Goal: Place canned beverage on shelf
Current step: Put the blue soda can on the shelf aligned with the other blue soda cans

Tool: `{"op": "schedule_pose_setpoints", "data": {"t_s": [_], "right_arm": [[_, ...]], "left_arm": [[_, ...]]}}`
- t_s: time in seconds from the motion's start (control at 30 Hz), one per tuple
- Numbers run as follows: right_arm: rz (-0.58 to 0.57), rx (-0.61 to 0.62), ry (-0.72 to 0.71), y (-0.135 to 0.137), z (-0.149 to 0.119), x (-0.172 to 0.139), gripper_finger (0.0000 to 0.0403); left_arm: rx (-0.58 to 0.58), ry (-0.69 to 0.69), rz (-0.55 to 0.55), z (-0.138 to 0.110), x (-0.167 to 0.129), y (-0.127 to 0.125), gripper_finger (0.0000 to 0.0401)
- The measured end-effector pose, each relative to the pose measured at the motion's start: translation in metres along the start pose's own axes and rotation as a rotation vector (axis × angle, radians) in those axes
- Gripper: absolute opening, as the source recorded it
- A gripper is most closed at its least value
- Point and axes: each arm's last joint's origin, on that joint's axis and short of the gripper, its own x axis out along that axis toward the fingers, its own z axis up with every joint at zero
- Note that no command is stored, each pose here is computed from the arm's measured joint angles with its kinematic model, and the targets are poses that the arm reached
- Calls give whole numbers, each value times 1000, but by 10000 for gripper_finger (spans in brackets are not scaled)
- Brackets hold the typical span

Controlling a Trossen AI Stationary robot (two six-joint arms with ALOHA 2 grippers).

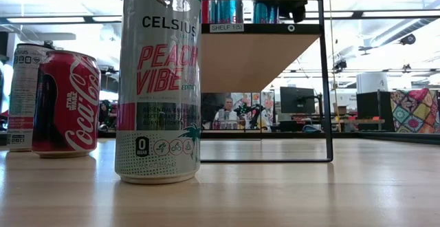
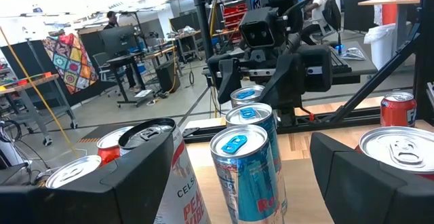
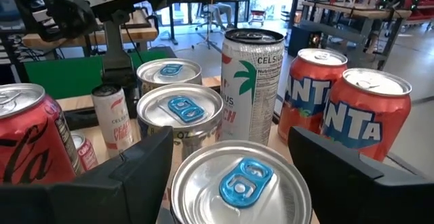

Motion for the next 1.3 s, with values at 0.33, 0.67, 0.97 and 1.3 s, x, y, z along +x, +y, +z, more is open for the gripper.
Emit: {"op": "schedule_pose_setpoints", "data": {"t_s": [0.33,0.67,0.97,1.3], "right_arm": [[53,-17,-46,2,14,0,281],[52,-61,-2,2,43,-4,281],[31,-33,212,-2,75,-17,267],[-19,16,442,-10,87,-38,195]], "left_arm": [[0,0,0,0,0,0,315],[0,0,-1,0,0,0,315],[-1,-1,-1,0,0,0,315],[-8,-5,0,0,1,0,315]]}}
